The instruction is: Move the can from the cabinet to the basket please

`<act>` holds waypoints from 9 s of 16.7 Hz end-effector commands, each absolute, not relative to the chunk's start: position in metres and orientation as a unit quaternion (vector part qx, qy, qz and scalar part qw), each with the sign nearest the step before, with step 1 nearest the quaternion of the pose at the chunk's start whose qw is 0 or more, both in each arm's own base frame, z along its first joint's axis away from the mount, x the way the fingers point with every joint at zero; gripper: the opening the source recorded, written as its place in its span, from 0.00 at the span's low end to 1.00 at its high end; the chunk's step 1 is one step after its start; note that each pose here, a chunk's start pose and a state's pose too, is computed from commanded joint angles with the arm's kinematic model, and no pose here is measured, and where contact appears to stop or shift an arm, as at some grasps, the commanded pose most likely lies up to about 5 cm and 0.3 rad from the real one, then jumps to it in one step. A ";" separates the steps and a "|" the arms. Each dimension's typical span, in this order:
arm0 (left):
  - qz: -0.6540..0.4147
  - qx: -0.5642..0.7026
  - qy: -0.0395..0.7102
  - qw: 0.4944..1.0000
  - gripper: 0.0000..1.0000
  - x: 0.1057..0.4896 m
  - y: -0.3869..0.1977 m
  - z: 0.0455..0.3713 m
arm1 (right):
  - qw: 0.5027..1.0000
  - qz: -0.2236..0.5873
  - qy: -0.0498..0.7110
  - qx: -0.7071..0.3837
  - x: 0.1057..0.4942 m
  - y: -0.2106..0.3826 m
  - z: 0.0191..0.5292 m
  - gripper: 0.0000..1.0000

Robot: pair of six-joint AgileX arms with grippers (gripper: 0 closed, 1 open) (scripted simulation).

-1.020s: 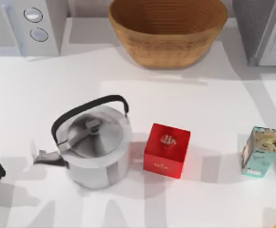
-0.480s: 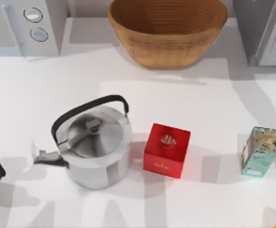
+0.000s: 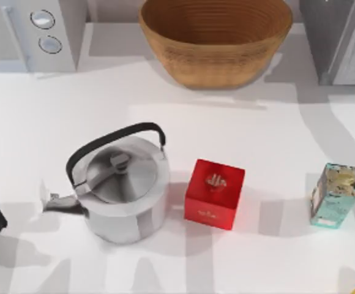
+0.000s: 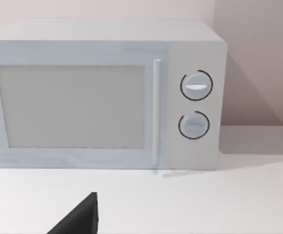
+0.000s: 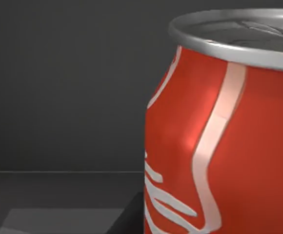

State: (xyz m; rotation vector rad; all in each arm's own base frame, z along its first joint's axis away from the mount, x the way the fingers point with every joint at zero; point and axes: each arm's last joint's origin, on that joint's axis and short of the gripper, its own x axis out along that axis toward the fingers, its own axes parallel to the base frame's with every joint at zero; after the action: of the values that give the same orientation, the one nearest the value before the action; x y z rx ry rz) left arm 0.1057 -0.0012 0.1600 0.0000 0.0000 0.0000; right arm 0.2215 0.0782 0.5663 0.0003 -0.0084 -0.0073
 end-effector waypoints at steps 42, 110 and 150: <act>0.000 0.000 0.000 1.000 1.00 0.106 -0.001 0.160 | 0.999 0.003 -0.035 0.004 0.137 0.016 0.269 0.00; 0.000 0.000 0.000 1.000 1.00 0.106 -0.001 0.160 | 1.000 0.001 0.001 0.000 0.468 0.265 0.222 1.00; 0.000 0.000 0.000 1.000 1.00 0.106 -0.001 0.160 | 1.000 -0.001 -0.014 0.000 0.107 0.001 0.188 1.00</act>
State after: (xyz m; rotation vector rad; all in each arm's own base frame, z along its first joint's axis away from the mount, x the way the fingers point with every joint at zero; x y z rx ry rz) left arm 0.1057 -0.0012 0.1600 0.0000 0.0000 0.0000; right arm 0.1072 0.0013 0.1884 -0.0003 -0.0278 -0.0019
